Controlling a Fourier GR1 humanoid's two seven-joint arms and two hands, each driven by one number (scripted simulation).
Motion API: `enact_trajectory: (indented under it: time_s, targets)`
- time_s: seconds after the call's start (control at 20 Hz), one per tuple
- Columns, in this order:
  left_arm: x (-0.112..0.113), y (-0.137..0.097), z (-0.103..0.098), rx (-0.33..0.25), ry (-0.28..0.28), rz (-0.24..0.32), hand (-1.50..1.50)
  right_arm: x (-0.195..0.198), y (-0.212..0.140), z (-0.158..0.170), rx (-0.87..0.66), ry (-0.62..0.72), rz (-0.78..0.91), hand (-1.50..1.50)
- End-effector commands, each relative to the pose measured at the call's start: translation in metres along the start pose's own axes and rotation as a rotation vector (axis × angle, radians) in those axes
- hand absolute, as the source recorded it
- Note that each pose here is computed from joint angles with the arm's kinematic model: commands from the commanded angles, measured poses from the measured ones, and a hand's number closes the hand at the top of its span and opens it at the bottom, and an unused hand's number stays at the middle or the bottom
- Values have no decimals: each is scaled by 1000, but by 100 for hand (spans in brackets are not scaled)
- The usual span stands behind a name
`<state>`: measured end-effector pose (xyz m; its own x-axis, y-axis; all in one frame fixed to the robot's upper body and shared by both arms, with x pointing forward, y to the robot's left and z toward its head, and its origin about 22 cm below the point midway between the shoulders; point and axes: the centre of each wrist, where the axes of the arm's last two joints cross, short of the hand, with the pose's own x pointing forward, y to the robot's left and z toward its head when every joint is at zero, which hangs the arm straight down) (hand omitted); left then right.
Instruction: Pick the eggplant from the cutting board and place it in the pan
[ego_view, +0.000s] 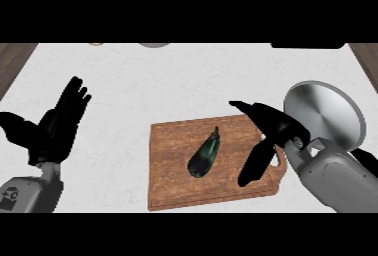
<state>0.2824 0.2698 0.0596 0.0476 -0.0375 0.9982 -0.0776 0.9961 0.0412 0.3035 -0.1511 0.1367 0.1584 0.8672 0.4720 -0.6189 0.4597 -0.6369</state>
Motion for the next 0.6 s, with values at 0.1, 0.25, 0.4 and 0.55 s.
enact_trajectory:
  time_s: [0.1,0.25,0.4,0.55]
  targets:
    - [15,-2,2,2,6,6,0,28,5,-3,49,56,170,-150]
    - [3,5,5,13,12,10,0,28,6,-1,32,117,237,-150]
    - [-12,1,11,15,19,-1,0,50,12,2,-8,128,266,-150]
    - [-1,-15,3,2,3,-1,0,64,27,-19,-15,112,238,-150]
